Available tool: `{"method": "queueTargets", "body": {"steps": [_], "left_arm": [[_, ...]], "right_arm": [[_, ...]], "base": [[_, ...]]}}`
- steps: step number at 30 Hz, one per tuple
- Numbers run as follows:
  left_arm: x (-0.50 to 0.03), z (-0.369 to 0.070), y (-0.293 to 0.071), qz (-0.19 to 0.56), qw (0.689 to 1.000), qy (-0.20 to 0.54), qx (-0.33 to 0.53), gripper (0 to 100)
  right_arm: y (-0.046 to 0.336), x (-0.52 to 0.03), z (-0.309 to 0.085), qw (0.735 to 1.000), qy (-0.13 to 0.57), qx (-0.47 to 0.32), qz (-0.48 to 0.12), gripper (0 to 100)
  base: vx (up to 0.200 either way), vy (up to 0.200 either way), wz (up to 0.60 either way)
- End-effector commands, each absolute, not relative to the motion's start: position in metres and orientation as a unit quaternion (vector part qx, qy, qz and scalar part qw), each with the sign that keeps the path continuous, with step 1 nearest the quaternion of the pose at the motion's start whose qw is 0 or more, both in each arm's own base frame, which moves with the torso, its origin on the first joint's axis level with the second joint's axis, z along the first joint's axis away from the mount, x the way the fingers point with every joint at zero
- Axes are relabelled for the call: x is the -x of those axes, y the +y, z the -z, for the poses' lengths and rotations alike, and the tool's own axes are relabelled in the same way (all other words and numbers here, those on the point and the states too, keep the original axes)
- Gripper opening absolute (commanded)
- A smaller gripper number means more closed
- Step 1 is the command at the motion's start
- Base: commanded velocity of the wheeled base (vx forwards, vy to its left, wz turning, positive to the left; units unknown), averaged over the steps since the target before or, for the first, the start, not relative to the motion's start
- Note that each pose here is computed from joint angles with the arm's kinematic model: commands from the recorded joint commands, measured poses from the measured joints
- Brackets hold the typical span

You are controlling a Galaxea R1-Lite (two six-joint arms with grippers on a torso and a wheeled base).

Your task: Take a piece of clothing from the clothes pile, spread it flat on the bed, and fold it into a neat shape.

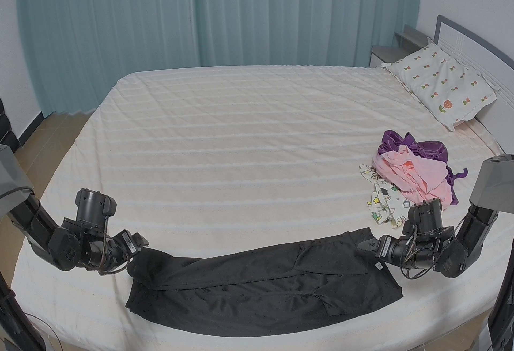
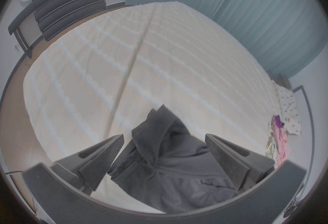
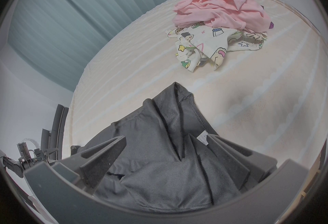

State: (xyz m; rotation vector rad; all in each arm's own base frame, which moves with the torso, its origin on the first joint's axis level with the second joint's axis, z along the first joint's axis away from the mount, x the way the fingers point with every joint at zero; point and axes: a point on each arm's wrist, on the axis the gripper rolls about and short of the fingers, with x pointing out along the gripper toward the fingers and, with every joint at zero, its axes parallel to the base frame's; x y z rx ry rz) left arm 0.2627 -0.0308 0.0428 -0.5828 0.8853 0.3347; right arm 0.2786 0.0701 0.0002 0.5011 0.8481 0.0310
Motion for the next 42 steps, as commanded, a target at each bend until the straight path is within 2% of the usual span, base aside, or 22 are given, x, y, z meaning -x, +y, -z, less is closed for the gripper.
{"method": "queueTargets", "body": {"steps": [1,11,21,22,30,37,42], "left_arm": [[-0.29,-0.031,-0.029,-0.138,0.842,0.43,0.295,100],[-0.328,0.008,-0.018,-0.151,0.843,0.435,0.277,100],[-0.338,0.029,-0.008,-0.161,0.835,0.442,0.285,100],[-0.338,0.031,-0.008,-0.158,0.835,0.442,0.287,0],[-0.34,0.033,-0.006,-0.168,0.838,0.428,0.293,0],[-0.344,0.028,0.004,-0.207,0.829,0.376,0.359,0],[-0.34,0.032,0.008,-0.218,0.826,0.375,0.359,0]], "right_arm": [[0.072,-0.28,0.003,0.88,0.404,-0.247,-0.017,100],[0.073,-0.282,0.011,0.882,0.401,-0.248,-0.019,100],[0.074,-0.283,0.014,0.881,0.404,-0.246,-0.017,100],[0.074,-0.283,0.014,0.88,0.405,-0.247,-0.017,100],[0.068,-0.293,0.009,0.889,0.376,-0.261,-0.02,100],[0.057,-0.336,0.016,0.893,0.35,-0.283,-0.03,100],[0.061,-0.35,0.022,0.885,0.367,-0.284,-0.033,100]], "base": [[0.0,0.0,0.0],[0.0,0.0,0.0],[0.0,0.0,0.0],[0.0,0.0,0.0],[0.0,0.0,0.0],[0.0,0.0,0.0],[0.0,0.0,0.0]]}}
